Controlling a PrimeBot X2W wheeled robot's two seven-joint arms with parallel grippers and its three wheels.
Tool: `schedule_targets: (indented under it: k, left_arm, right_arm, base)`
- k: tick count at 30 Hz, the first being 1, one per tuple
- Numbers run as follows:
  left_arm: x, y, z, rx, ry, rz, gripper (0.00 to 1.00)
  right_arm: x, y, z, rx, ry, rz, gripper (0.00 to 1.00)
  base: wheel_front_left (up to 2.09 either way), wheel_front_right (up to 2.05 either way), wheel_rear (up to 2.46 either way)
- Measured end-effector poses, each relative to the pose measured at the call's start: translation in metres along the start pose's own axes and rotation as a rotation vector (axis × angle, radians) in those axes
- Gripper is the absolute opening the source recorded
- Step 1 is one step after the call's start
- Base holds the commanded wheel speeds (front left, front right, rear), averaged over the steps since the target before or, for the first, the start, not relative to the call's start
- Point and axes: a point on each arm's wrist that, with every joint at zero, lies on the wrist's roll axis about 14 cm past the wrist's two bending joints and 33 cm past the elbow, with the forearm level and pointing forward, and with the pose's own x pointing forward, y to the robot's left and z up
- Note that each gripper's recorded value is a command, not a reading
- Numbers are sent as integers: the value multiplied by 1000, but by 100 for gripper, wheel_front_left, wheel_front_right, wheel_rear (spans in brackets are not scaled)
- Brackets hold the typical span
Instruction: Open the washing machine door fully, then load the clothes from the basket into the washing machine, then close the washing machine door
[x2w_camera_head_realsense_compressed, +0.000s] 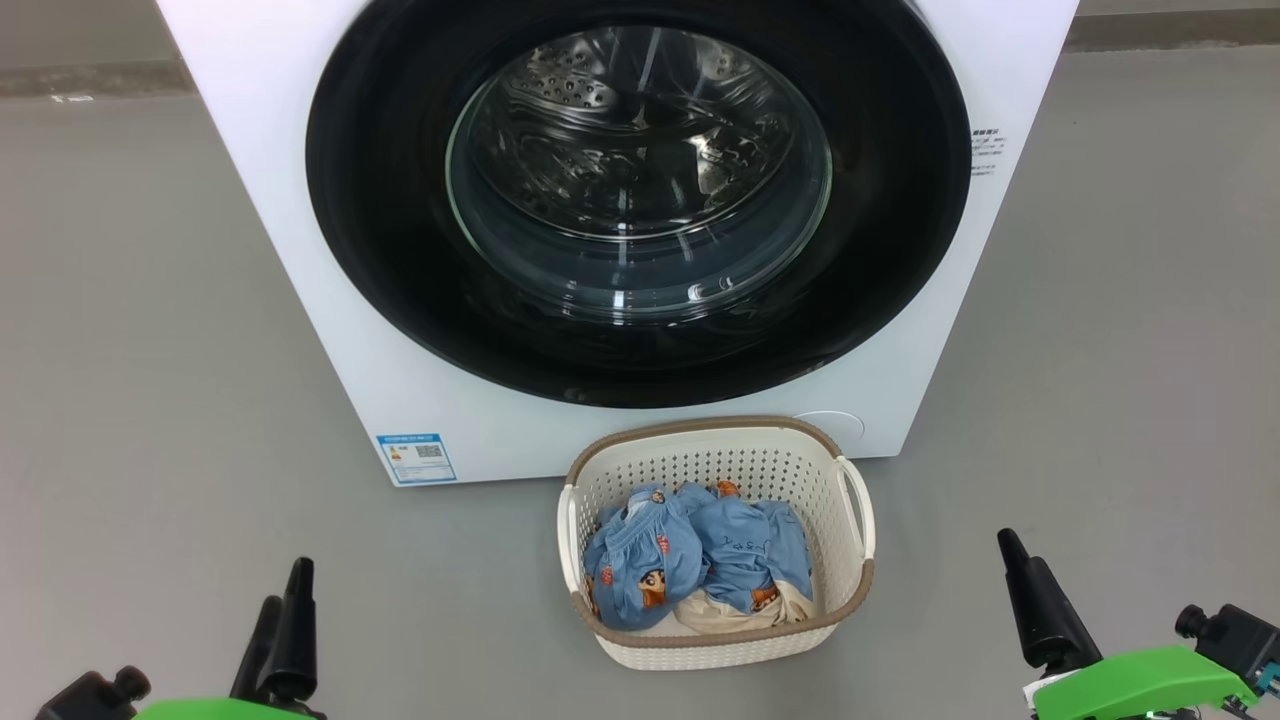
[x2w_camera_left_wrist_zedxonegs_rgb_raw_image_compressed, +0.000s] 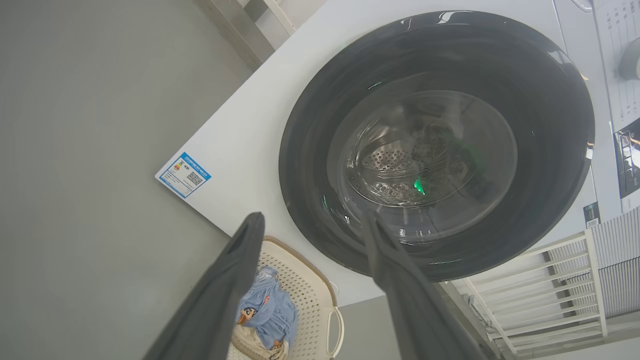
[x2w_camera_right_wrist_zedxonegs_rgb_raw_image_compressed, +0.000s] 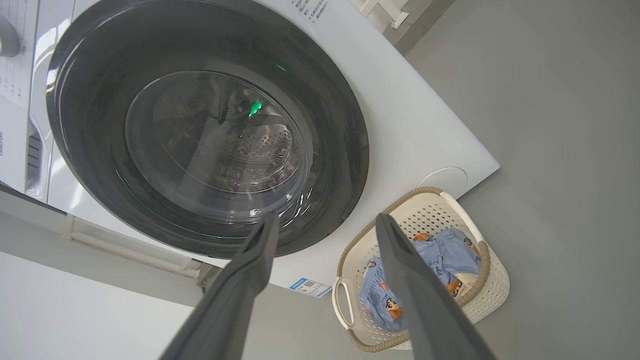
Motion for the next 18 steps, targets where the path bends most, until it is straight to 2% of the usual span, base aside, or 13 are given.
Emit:
schedule_targets:
  k: [18]
  left_arm:
    - [-5, -2, -5, 273, 10, -26, 100]
  right_arm:
    - [-1, 4, -1, -283, 2, 34, 100]
  base:
    - [0, 0, 0]
